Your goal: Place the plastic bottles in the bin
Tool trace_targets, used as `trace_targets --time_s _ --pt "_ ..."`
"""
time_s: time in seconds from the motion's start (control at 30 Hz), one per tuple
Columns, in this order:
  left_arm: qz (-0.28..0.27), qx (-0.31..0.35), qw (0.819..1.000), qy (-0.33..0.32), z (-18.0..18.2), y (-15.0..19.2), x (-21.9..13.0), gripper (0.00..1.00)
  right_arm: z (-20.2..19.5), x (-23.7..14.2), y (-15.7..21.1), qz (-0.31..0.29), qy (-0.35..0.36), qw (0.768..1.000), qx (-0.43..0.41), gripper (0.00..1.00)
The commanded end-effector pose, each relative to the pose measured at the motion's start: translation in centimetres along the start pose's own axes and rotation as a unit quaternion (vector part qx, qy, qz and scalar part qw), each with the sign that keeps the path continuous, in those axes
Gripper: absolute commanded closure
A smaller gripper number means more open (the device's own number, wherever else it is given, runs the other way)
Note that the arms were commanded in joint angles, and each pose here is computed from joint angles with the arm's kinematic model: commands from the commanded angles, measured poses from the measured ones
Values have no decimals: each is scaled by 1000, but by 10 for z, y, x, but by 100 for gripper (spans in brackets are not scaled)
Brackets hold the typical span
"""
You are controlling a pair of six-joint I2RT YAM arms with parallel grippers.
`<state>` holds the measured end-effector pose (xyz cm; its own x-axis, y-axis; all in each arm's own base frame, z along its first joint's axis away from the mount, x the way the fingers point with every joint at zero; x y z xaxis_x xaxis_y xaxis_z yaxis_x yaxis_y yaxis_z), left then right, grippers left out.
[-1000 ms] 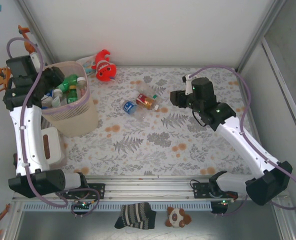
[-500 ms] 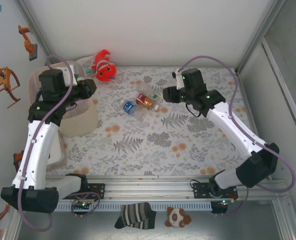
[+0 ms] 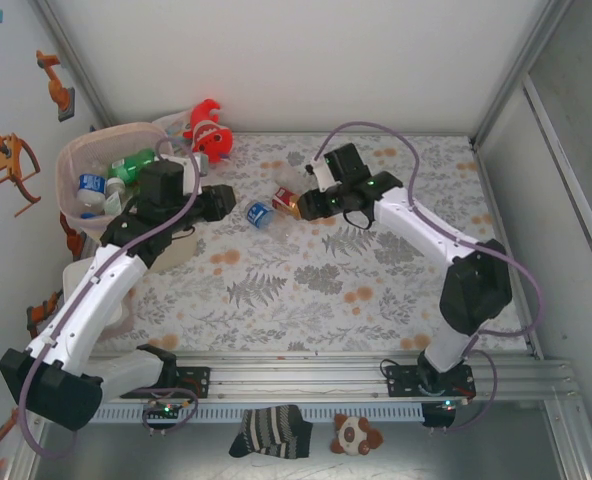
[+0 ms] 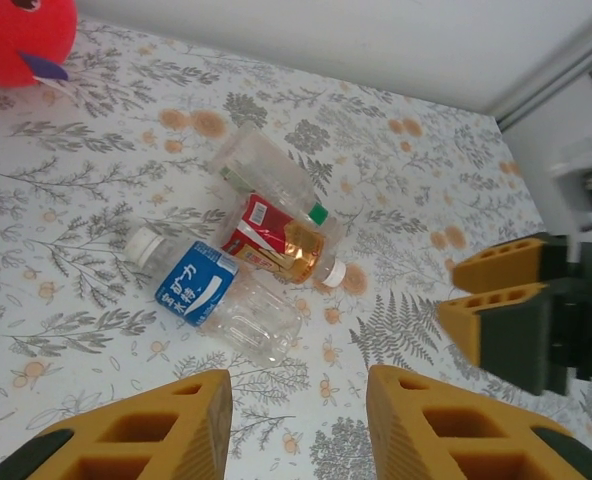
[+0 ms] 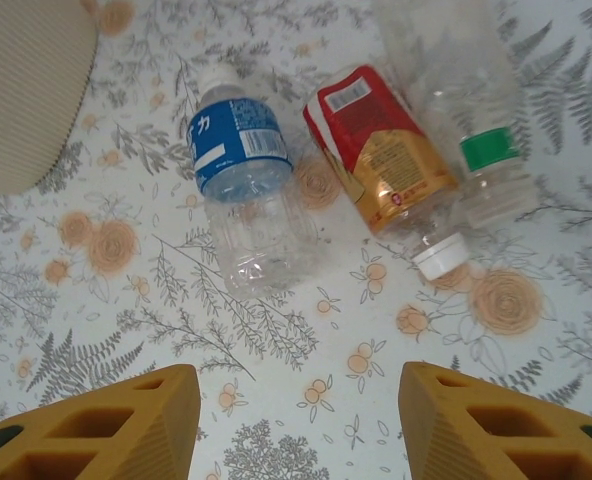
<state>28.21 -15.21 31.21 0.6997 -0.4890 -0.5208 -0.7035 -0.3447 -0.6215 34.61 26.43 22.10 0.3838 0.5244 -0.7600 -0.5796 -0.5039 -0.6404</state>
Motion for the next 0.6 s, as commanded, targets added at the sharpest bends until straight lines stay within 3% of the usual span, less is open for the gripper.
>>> trace_targets --time_s 0.0,0.23,0.57 --pt "-22 -1 1000 13 -7 -3 0 60 4 17 -11 -4 -18 1000 -23 44" --pt "-31 2 999 21 -11 -5 -5 60 3 65 -15 24 -40 998 -35 42" --pt "-35 8 999 20 -13 -7 -10 59 17 115 -9 65 -62 993 -71 31"
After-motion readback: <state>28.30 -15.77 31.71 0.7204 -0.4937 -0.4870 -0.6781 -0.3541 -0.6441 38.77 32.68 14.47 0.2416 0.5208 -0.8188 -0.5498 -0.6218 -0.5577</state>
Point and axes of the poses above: each hand's point on the last joint's axis, 136 mm out from that joint toward the fingers, its own x axis out along the fingers, its own z axis along the line the jaws close on, y = z × x, the point moved 5 cm from there along -x, back along the fingers, and after that the axes turned 13 degrees about -x, right-handed, at the moved point
